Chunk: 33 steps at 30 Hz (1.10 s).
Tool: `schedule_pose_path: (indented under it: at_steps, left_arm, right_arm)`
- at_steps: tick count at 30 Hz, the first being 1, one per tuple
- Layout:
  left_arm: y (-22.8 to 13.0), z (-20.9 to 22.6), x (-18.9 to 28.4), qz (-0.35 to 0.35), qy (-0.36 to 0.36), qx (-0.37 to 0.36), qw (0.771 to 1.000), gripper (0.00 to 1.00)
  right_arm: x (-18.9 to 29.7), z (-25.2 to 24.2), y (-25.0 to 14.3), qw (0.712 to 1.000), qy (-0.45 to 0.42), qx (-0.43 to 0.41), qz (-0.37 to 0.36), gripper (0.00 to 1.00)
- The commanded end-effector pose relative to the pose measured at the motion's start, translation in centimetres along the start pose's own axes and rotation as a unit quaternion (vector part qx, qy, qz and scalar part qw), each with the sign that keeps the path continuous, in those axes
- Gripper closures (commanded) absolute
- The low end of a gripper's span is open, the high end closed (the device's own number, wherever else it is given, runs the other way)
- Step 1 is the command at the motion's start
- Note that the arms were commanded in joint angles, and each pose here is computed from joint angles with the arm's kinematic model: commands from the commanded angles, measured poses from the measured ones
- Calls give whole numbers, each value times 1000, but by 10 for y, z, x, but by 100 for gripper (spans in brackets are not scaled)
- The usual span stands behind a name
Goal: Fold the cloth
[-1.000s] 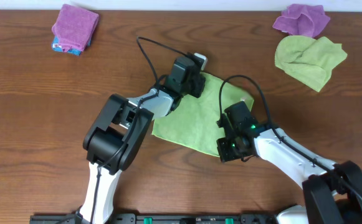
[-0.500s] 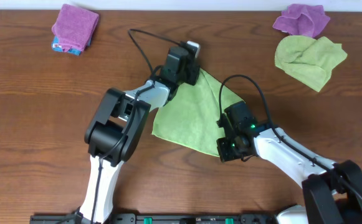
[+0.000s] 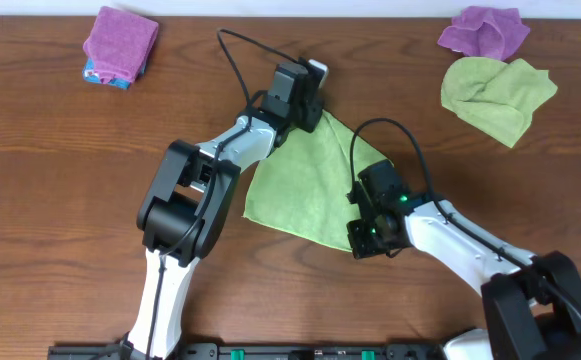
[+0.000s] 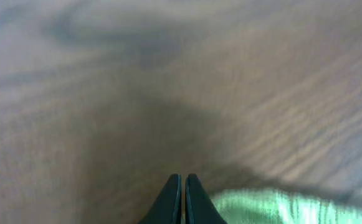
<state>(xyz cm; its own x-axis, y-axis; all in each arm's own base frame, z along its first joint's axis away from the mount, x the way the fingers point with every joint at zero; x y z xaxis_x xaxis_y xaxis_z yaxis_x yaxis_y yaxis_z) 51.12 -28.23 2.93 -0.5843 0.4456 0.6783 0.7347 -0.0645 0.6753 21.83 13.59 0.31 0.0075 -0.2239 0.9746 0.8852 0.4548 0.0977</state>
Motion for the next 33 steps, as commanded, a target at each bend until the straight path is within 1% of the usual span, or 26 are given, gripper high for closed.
schedule_pose_path:
  at_steps: [1,7,11,13,14,16,18,20,26,28,30,33]
  left_arm:
    - [26,-6,26,-14,5,-9,1000,94]
    - [28,-11,73,27,20,-3,999,94]
    - [21,0,99,60,51,6,997,94]
    - [10,3,107,90,52,14,994,94]
    - [-1,2,111,115,47,19,992,94]
    - [-20,-5,119,161,27,31,986,94]
    - [-37,-13,124,199,7,46,979,94]
    - [-50,-17,127,224,8,60,973,94]
    - [-85,-17,126,263,20,79,961,94]
    - [-100,-13,126,279,28,96,955,94]
    - [-113,-13,127,295,21,103,950,94]
    - [-122,-16,127,304,10,115,945,94]
  right_arm:
    - [-7,-3,-1,1000,-8,-7,19,99]
    - [17,-17,31,999,-28,-2,-14,99]
    - [39,-38,54,997,-64,3,-43,98]
    - [48,-48,61,996,-77,2,-51,82]
    - [52,-53,64,995,-83,0,-55,71]
    - [57,-59,67,994,-86,13,-60,53]
    - [57,-62,67,994,-87,12,-61,53]
    - [58,-63,69,994,-91,13,-65,55]
    - [64,-78,85,986,-137,18,-96,54]
    - [65,-80,89,984,-143,18,-105,54]
    - [66,-80,94,983,-145,19,-114,55]
    - [60,-82,100,982,-144,20,-119,59]
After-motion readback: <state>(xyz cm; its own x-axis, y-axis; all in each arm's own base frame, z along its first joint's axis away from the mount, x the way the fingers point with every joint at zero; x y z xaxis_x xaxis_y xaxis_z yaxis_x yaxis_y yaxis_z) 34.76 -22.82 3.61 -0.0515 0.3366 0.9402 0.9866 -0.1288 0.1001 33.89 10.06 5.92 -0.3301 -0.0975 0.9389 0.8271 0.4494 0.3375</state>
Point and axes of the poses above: each gripper's point midway between its finger pads, its own x axis back along the fingers, its own z axis along the line the jaws close on, y = z × x, the point moved 1 cm from there along x, back along the fingers, and after that the axes turned 15 degrees about x, right-handed, at the moved point
